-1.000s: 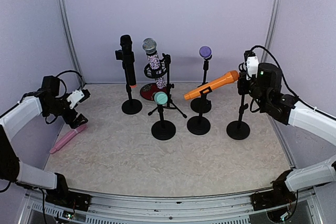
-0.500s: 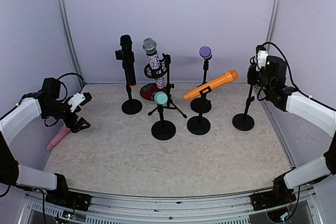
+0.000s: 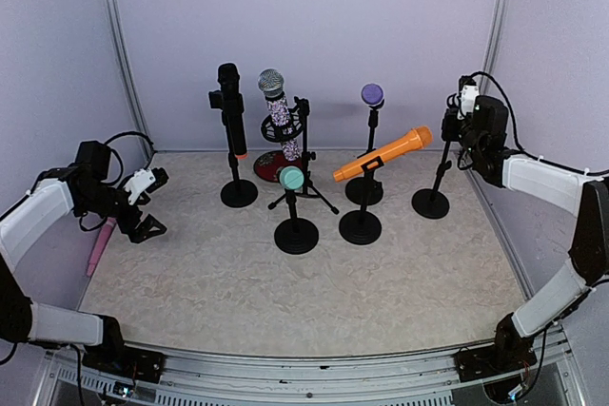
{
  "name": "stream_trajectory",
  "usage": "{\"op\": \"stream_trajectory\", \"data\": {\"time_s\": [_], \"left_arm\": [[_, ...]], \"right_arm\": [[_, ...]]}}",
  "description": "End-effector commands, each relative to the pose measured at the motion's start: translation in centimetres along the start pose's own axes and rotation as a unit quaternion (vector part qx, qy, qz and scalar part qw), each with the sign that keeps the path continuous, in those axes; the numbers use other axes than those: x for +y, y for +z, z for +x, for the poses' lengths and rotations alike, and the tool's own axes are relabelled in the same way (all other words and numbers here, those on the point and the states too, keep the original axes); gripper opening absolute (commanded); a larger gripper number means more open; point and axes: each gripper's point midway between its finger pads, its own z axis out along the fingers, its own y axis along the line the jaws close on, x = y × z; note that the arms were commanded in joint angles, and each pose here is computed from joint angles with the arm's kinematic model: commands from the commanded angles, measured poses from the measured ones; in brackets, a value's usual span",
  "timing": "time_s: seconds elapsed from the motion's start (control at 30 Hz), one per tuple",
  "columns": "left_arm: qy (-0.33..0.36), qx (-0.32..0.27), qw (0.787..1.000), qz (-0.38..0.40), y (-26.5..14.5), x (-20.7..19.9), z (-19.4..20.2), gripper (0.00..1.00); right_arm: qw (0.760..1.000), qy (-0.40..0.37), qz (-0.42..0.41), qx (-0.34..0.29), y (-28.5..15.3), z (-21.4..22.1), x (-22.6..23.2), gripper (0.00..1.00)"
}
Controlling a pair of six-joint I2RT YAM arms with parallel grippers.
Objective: Remove the microphone from the stand
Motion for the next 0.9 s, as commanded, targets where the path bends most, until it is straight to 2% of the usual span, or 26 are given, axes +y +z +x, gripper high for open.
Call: {"op": "stream_trajectory", "data": {"time_s": [0.0, 0.13, 0.2, 0.27, 0.43, 0.6, 0.7, 0.87], "left_arm": [[0.006, -0.019, 1.000, 0.007, -0.8, -0.5, -1.2, 0.99], [0.005, -0.024, 1.000, 0.012, -0.8, -0.7, -1.6, 0.99], [0.007, -0.027, 0.999, 0.015, -0.9, -0.9, -1.9, 0.99], [0.008, -0.033, 0.999, 0.019, -1.0, -1.1, -2.4, 0.99], [0.004, -0.047, 0.998, 0.029, -1.1, -1.3, -3.3, 0.99], [-0.005, -0.058, 0.998, 0.036, -1.1, -1.1, -4.0, 0.99], [-0.005, -0.065, 0.997, 0.038, -1.1, -1.0, -4.5, 0.99], [-0.017, -0.075, 0.996, 0.041, -0.9, -0.6, -5.2, 0.99]], "right_arm": [[0.999, 0.023, -0.003, -0.025, 0.6, -1.5, -0.2, 0.39], [0.999, 0.026, -0.004, -0.021, -0.5, -1.7, -0.4, 0.75], [0.999, 0.027, -0.007, -0.027, -1.3, -2.8, -0.5, 0.86], [0.999, 0.031, -0.014, -0.039, -2.4, -4.4, -0.6, 0.93], [0.995, 0.043, -0.038, -0.075, -5.9, -8.6, -0.6, 0.95], [0.990, 0.046, -0.093, -0.098, -9.2, -11.8, 1.1, 0.91], [0.984, 0.033, -0.148, -0.095, -11.2, -12.1, 4.9, 0.90], [0.962, 0.003, -0.258, -0.086, -16.5, -9.7, 15.2, 0.92]]}}
